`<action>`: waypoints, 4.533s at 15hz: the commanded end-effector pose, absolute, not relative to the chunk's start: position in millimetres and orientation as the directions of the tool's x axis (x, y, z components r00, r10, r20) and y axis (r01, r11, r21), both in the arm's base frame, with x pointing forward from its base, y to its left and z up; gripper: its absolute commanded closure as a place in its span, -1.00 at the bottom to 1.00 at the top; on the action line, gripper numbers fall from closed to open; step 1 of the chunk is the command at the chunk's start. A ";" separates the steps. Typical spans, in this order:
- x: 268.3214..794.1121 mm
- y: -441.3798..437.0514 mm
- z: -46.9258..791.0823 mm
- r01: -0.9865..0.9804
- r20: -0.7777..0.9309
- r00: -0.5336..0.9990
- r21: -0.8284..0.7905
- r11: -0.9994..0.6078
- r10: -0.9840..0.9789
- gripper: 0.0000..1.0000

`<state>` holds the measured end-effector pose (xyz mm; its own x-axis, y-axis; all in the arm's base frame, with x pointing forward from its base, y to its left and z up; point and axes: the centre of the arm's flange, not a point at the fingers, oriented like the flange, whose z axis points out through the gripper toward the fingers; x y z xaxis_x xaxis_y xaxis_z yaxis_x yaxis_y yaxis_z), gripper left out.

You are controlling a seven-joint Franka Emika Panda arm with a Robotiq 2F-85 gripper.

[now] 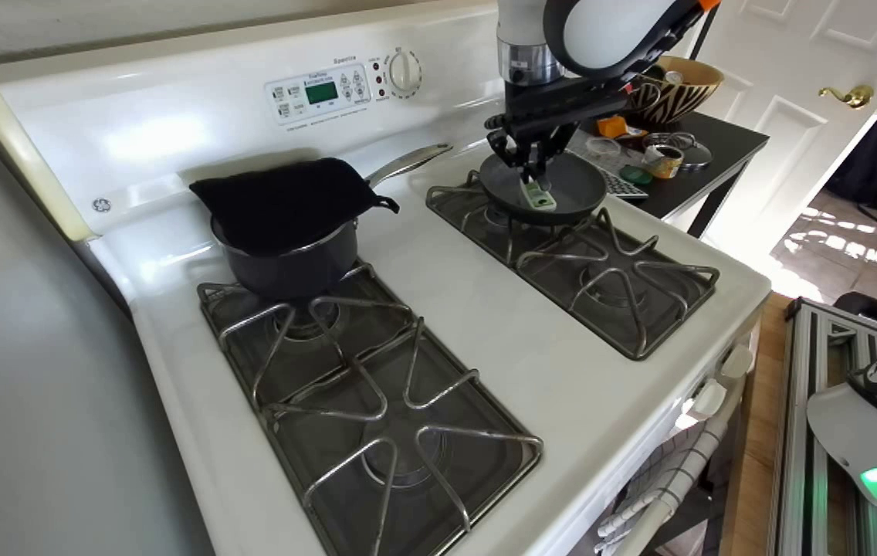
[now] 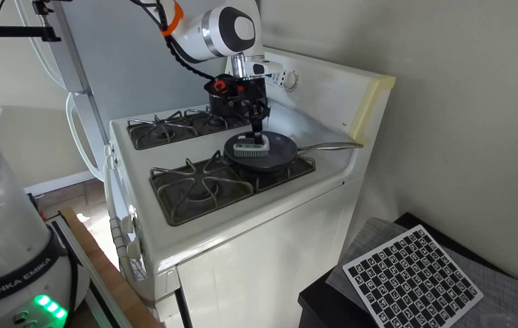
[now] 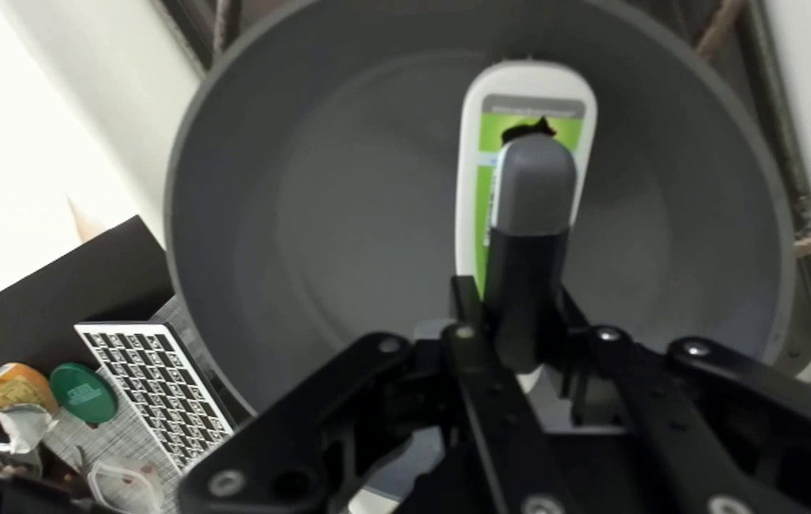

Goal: Move the pan forward and use the brush in the middle of the plates to brush the inside of the pan

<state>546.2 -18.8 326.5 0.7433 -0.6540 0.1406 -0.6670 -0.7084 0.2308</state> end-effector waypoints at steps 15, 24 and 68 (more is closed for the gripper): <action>569.1 -60.5 294.9 -0.740 0.274 0.673 0.257 -0.622 -0.687 0.92; 572.9 -23.8 305.8 -0.744 0.254 0.665 0.143 -0.653 -0.702 0.92; 564.9 1.0 373.0 -0.776 0.348 0.617 0.122 -0.618 -0.706 0.92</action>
<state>575.3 -14.2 348.5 0.6027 -0.7326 0.3162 -0.7911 -0.6003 0.1172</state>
